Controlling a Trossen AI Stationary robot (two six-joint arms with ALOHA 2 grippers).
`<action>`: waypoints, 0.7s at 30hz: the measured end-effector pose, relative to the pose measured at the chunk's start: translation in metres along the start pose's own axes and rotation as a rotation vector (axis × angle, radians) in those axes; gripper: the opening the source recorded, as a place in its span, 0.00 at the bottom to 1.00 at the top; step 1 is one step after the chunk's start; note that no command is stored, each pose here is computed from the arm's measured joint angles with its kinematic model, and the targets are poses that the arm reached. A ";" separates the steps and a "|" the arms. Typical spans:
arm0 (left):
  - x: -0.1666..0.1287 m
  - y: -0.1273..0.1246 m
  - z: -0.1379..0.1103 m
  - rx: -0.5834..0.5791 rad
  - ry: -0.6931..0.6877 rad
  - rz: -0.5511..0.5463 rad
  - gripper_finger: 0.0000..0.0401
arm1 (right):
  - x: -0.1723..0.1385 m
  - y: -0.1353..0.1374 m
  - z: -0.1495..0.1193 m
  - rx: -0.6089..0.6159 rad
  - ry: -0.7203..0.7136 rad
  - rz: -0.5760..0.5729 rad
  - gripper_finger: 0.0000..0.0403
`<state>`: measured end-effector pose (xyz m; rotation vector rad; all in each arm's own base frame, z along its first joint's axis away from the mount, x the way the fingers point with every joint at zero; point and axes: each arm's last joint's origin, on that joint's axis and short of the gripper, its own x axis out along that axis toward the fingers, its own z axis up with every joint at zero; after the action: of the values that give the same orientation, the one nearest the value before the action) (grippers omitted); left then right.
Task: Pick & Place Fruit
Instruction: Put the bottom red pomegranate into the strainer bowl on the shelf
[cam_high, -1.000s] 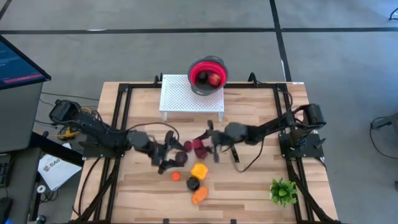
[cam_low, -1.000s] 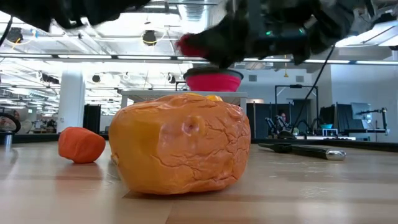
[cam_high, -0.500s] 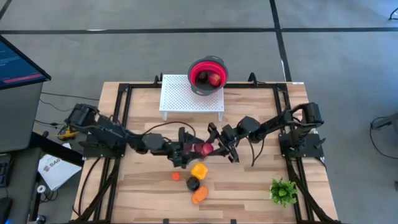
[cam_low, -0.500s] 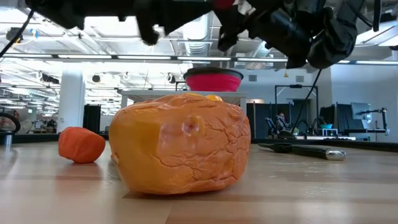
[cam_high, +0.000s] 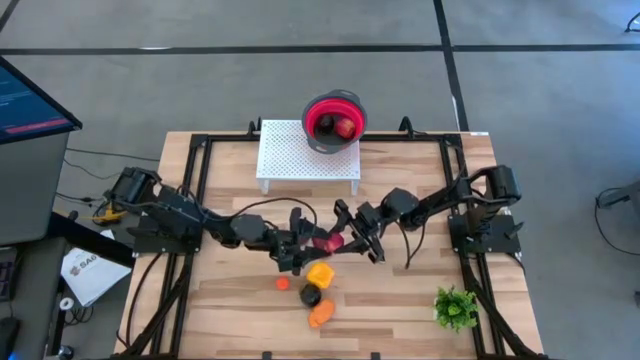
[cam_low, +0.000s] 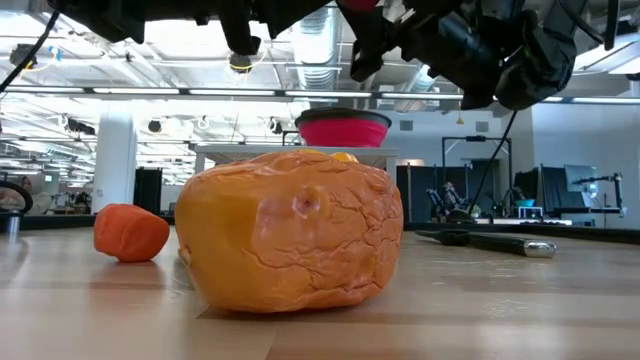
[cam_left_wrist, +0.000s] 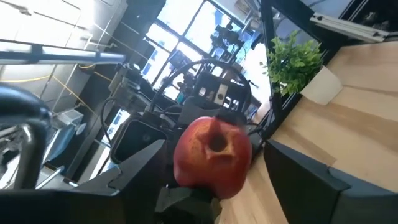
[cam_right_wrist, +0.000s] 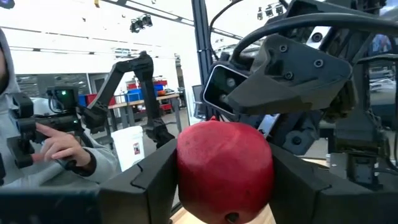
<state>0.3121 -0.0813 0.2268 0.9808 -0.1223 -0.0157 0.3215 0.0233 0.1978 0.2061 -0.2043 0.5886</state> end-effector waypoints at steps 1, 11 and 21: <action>0.000 0.000 0.000 0.000 0.000 0.001 0.63 | 0.000 0.000 0.000 0.000 0.000 0.000 0.50; 0.002 0.005 -0.007 0.002 -0.047 -0.020 0.58 | 0.000 0.000 0.000 0.002 0.002 -0.004 0.46; 0.003 0.006 -0.010 0.003 -0.057 -0.024 0.66 | 0.000 0.000 0.000 0.003 0.002 -0.007 0.48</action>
<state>0.3160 -0.0703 0.2265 0.9850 -0.1630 -0.0653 0.3217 0.0231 0.1973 0.2087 -0.2004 0.5825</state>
